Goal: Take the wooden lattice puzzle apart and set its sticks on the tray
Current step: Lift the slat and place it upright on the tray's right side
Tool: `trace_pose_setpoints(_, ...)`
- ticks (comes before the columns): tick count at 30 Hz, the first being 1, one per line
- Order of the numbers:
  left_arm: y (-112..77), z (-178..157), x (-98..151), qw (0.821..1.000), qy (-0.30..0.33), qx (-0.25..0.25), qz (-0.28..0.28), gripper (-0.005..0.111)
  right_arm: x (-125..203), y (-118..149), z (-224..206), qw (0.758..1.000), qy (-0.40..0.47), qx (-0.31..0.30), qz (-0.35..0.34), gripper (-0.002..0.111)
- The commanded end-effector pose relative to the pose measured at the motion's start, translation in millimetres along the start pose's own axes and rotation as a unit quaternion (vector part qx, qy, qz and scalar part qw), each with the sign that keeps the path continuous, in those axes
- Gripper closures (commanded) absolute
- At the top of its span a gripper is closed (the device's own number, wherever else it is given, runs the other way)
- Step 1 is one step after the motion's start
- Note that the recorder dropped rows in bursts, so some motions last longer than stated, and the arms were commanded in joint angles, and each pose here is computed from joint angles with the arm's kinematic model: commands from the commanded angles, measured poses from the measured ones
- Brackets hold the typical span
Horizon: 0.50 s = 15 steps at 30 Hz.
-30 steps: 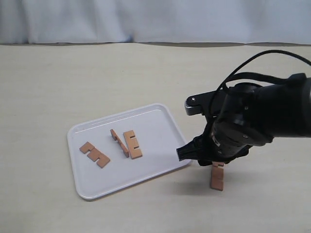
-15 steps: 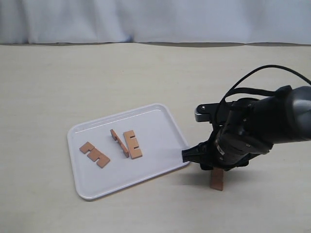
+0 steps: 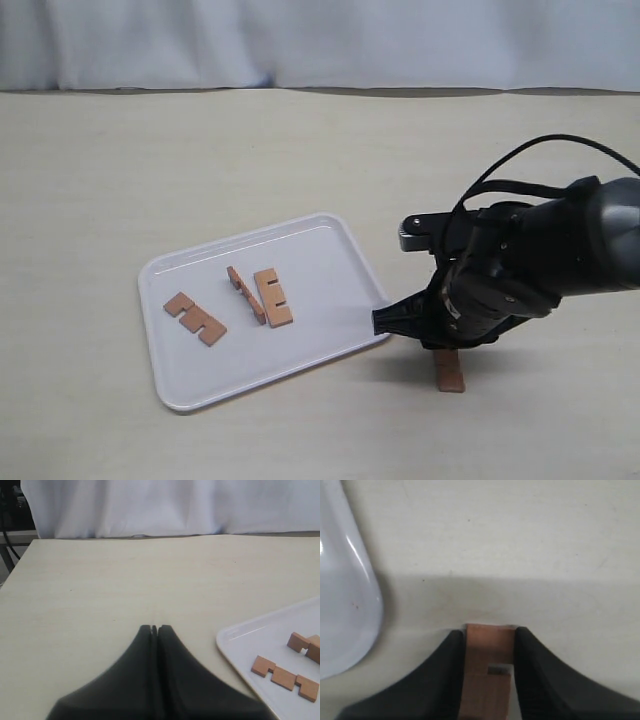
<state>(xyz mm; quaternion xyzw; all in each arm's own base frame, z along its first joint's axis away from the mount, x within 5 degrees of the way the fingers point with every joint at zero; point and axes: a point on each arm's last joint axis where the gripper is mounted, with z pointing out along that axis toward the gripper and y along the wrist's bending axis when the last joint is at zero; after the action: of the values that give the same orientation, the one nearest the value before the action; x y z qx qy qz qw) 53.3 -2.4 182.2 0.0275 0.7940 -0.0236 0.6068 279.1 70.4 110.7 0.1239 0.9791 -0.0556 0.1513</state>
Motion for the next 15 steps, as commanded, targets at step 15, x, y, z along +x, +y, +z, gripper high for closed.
trace_pose_setpoints(15,-0.1,0,0,1.000,-0.004,0.000,-0.001,0.107,-42,11,-70,0.989,-0.091,-0.071,-0.092,0.104)
